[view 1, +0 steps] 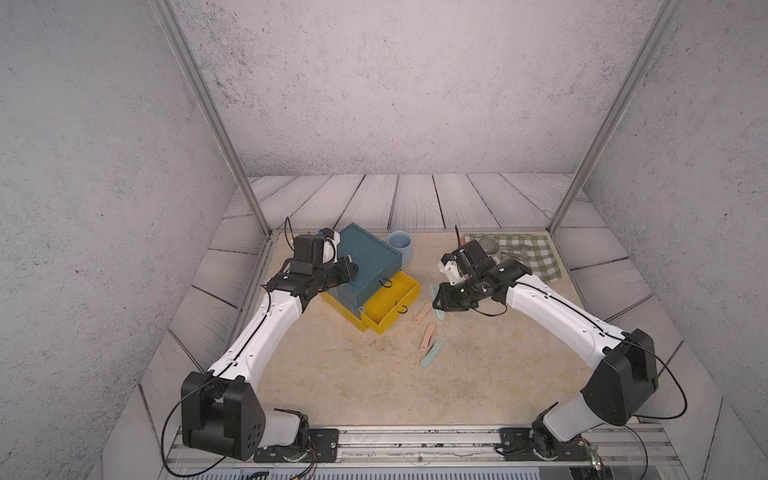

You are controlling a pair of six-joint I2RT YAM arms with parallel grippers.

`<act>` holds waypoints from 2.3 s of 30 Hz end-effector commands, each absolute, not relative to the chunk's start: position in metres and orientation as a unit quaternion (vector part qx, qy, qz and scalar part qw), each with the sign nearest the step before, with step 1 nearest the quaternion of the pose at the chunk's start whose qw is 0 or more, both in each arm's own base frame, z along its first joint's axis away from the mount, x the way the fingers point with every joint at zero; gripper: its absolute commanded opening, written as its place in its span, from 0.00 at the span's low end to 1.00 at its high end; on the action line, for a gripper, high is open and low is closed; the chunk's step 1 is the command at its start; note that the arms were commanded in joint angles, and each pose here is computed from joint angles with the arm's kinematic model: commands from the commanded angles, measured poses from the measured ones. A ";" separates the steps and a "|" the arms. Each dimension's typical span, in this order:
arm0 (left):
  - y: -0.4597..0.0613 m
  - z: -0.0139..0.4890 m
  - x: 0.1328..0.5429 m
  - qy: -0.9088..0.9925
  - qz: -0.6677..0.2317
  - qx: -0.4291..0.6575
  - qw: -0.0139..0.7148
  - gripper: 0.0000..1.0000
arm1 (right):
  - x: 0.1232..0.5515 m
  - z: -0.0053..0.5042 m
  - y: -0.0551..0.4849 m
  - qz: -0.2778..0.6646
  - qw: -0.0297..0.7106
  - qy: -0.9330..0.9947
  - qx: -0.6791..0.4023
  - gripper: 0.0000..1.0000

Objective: Place the fruit knives into the drawer by color
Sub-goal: Pick up the fruit knife from the center of the board, then place the fruit knife in the drawer.

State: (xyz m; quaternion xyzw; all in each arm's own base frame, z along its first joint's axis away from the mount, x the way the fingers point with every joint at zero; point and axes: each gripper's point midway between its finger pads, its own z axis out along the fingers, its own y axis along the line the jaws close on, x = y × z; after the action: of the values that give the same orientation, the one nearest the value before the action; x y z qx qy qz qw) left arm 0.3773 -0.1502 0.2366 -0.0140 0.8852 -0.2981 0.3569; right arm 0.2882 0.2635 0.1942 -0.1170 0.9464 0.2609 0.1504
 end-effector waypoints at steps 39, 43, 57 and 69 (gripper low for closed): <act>-0.139 0.187 0.352 0.923 -0.265 -0.042 0.274 0.00 | 0.334 0.193 0.365 0.424 0.139 0.895 0.013 0.26; -0.138 0.188 0.351 0.924 -0.263 -0.042 0.276 0.00 | 0.336 0.187 0.371 0.423 0.134 0.896 0.014 0.26; -0.139 0.187 0.352 0.924 -0.264 -0.041 0.275 0.00 | 0.339 0.168 0.386 0.412 0.115 0.904 0.006 0.26; -0.139 0.188 0.352 0.923 -0.265 -0.041 0.274 0.00 | 0.336 0.161 0.383 0.397 0.111 0.911 0.003 0.26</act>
State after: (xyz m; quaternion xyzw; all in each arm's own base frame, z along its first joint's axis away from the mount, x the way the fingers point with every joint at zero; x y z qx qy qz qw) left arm 0.3759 -0.1498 0.2367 -0.0141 0.8852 -0.2978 0.3571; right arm 0.3356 0.3816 0.1621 0.0107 0.9072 0.4066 0.1078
